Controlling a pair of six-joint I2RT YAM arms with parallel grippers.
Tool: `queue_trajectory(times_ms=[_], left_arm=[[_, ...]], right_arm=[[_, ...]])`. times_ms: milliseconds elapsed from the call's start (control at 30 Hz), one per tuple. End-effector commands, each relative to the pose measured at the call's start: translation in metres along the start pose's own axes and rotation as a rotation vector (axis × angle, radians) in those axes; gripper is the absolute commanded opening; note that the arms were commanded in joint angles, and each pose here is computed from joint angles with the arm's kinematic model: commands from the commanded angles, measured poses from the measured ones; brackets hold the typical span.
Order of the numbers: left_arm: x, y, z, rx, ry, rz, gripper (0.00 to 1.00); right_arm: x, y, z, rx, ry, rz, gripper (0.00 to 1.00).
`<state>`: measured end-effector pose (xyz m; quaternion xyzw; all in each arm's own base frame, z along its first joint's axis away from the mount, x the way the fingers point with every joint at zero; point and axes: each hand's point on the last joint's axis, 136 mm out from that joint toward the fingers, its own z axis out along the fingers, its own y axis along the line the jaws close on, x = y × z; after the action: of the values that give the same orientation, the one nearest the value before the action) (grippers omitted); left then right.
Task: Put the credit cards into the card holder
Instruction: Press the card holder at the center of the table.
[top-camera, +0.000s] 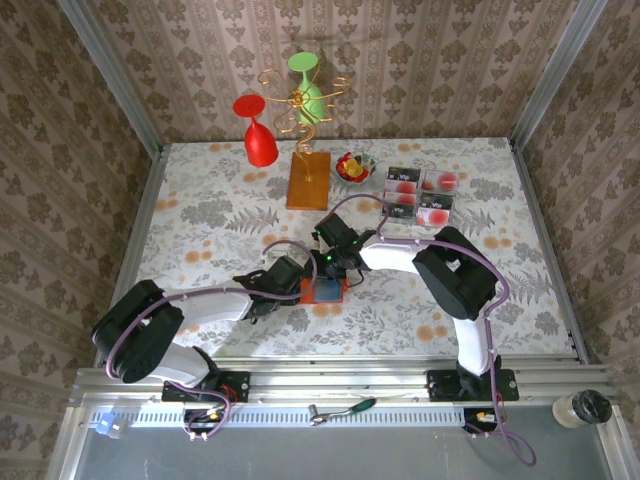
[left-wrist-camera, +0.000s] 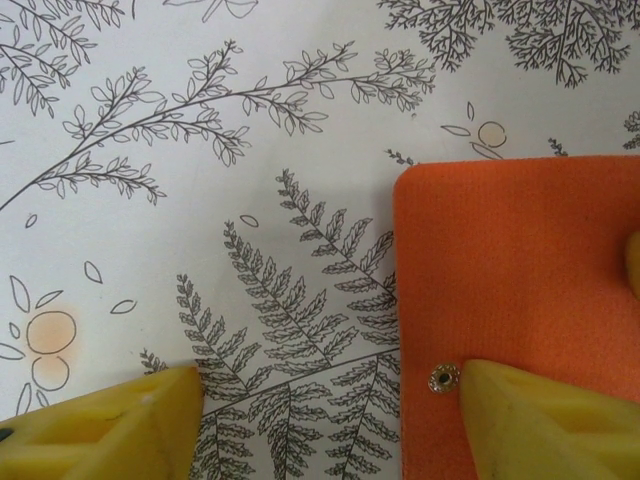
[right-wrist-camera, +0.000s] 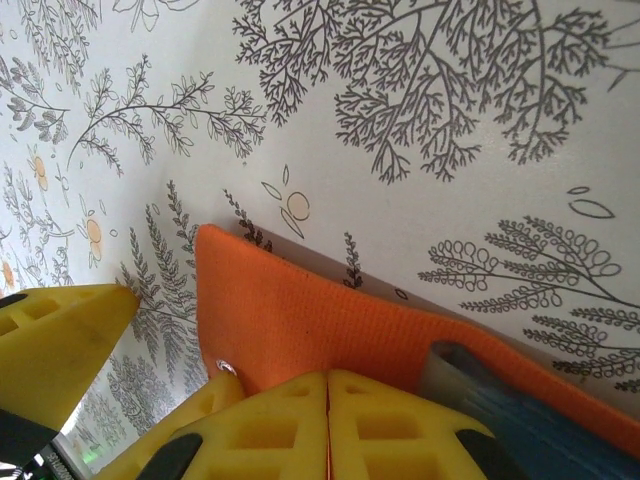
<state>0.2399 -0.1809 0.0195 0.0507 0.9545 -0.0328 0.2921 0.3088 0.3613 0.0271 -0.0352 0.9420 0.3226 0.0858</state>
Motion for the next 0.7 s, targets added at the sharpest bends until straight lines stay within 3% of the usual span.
queue_trajectory(times_ms=[0,533,667], left_arm=[[0.008,0.006,-0.006,-0.02,0.038,0.033,0.7],[-0.021,-0.024,-0.026,0.059,-0.029,0.03,0.69],[-0.017,-0.026,-0.024,0.059,-0.024,0.03,0.63]], right_arm=[[0.007,-0.006,0.008,0.004,0.022,0.024,0.1],[0.008,-0.008,0.007,0.002,0.012,0.037,0.09],[0.007,-0.006,0.006,-0.003,0.009,0.039,0.1]])
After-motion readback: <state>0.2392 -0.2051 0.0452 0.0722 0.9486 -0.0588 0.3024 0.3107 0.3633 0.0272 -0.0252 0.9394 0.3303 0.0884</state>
